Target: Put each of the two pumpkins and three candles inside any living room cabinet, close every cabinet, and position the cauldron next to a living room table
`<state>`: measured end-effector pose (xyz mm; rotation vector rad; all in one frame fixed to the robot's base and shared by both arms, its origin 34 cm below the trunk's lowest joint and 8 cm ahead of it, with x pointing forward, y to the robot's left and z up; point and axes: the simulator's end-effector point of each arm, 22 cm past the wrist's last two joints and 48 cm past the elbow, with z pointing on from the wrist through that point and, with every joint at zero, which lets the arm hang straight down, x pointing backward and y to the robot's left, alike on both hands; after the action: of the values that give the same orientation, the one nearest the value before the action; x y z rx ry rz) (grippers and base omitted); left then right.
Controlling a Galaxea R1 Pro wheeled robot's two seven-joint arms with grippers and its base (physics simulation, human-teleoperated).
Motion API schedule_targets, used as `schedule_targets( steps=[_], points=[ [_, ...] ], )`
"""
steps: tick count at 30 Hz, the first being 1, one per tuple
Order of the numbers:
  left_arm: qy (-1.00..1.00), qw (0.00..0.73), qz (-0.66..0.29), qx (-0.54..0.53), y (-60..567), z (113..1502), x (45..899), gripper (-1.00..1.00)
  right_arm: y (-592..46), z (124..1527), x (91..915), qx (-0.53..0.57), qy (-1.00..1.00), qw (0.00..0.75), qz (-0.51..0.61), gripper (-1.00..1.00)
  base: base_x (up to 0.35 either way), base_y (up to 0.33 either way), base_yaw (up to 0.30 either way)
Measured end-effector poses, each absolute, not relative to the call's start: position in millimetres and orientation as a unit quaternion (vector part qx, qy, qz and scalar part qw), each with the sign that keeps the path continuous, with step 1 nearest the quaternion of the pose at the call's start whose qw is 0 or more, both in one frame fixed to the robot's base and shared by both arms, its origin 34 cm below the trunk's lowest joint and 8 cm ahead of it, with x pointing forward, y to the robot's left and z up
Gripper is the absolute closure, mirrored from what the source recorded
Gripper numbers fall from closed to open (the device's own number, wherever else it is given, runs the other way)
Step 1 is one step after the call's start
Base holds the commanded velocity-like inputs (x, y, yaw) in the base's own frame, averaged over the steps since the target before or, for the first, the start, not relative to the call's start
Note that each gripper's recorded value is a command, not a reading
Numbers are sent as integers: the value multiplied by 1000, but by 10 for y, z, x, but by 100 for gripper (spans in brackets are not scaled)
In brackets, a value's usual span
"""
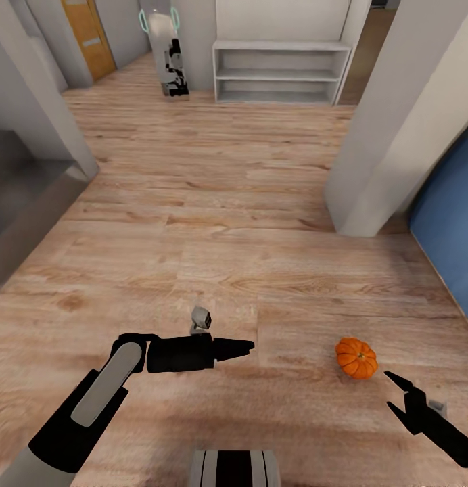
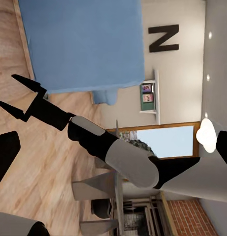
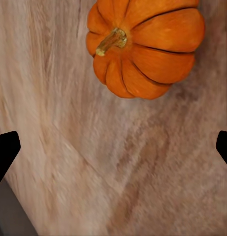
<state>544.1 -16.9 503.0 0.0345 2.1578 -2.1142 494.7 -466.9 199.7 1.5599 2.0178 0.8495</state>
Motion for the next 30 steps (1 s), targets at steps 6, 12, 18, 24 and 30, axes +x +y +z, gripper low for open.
schedule_targets(
  steps=[6, 12, 18, 24, 30],
  points=[
    [713, 51, -700, 3, -169, 4916, 5442, -100, -4675, 1900, 4878, 569, 733, 217, 302, -100, 0, 0, 0],
    [712, 43, -701, -6, -169, 4805, 5440, -100, -4679, 1800, 4806, 573, 735, 209, 296, -100, 0, 0, 0],
    [712, 38, -701, -10, -169, 4747, 5438, -100, -4681, 1756, 4776, 575, 735, 206, 294, -100, 0, 0, 0],
    [713, 34, -700, -14, -170, 4685, 5436, -100, -4680, 1709, 4742, 577, 736, 202, 291, -100, 0, 0, 0],
    [712, 33, -701, -15, -169, 4668, 5436, -100, -4680, 1693, 4729, 577, 736, 201, 290, -100, 5, 0, 0]
  ],
)
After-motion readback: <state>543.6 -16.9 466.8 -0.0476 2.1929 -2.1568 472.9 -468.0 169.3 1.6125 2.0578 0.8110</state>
